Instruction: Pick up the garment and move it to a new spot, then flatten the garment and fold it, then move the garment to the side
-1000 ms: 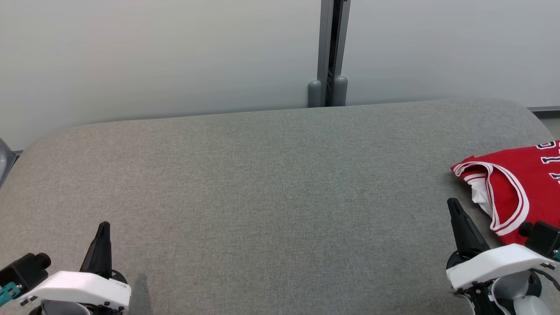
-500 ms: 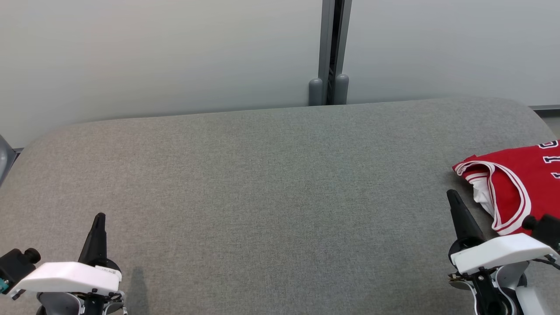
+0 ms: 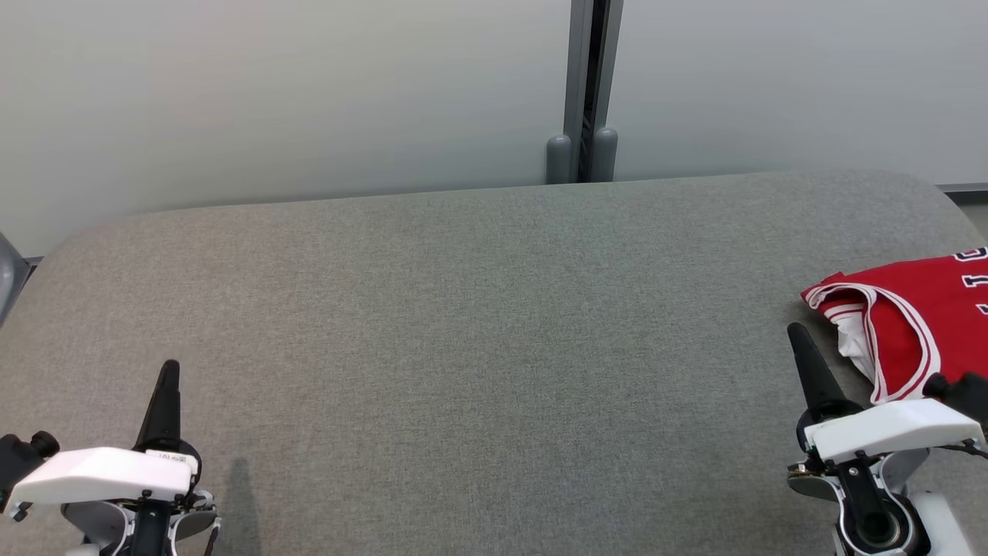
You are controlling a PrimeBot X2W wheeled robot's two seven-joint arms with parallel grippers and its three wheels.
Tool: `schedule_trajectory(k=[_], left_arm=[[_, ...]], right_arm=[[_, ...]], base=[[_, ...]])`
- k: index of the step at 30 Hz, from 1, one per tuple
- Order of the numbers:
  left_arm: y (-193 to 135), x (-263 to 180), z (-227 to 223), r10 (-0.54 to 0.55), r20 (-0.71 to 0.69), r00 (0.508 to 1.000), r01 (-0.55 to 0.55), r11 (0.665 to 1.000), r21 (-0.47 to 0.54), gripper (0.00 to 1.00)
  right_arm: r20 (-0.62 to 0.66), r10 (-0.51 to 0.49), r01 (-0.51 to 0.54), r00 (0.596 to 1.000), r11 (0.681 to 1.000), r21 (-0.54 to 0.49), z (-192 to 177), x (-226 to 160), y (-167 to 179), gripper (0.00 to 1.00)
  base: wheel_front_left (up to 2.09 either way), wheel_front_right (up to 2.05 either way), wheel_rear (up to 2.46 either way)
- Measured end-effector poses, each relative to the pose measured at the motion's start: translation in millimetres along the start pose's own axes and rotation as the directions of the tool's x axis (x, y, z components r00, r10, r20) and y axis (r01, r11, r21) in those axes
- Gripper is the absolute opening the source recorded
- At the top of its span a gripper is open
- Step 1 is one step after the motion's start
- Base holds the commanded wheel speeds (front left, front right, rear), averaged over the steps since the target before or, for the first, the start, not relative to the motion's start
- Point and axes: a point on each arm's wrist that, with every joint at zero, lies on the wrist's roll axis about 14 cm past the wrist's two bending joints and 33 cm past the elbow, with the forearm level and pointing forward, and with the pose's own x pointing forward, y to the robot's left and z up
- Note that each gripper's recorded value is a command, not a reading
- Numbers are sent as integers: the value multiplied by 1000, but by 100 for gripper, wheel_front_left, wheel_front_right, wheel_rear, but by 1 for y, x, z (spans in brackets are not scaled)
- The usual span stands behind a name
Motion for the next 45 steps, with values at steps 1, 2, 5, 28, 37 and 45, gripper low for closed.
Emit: schedule_trajectory(k=[1, 2, 5, 28, 37, 45], left_arm=[[0, 1, 1, -1, 2, 1000, 1, 1000, -14, 0], [-1, 1, 1, -4, 2, 1000, 4, 1000, -25, 0], [0, 2, 1, -2, 2, 1000, 2, 998, -58, 0], [-5, 12, 6, -32, 24, 999, 38, 961, -275, 0], [-7, 15, 9, -43, 37, 998, 53, 936, -348, 0], [-10, 18, 11, -55, 49, 997, 70, 911, -405, 0]], right_arm=[[0, 0, 0, 1000, 1000, 11, 0, 1, 0, 0], [1, 1, -1, 1000, 1000, 21, 0, 2, 0, 0], [2, 1, -1, 1000, 999, 53, 0, 3, 1, 0], [5, -2, 0, 1000, 965, 263, 1, 16, 1, 0], [5, -4, 2, 1000, 942, 335, 1, 21, 1, 0], [6, -6, 3, 1000, 919, 393, 1, 25, 1, 0]], base=[[0, 0, 0], [0, 0, 0], [0, 0, 0], [0, 0, 0], [0, 0, 0], [0, 0, 0]])
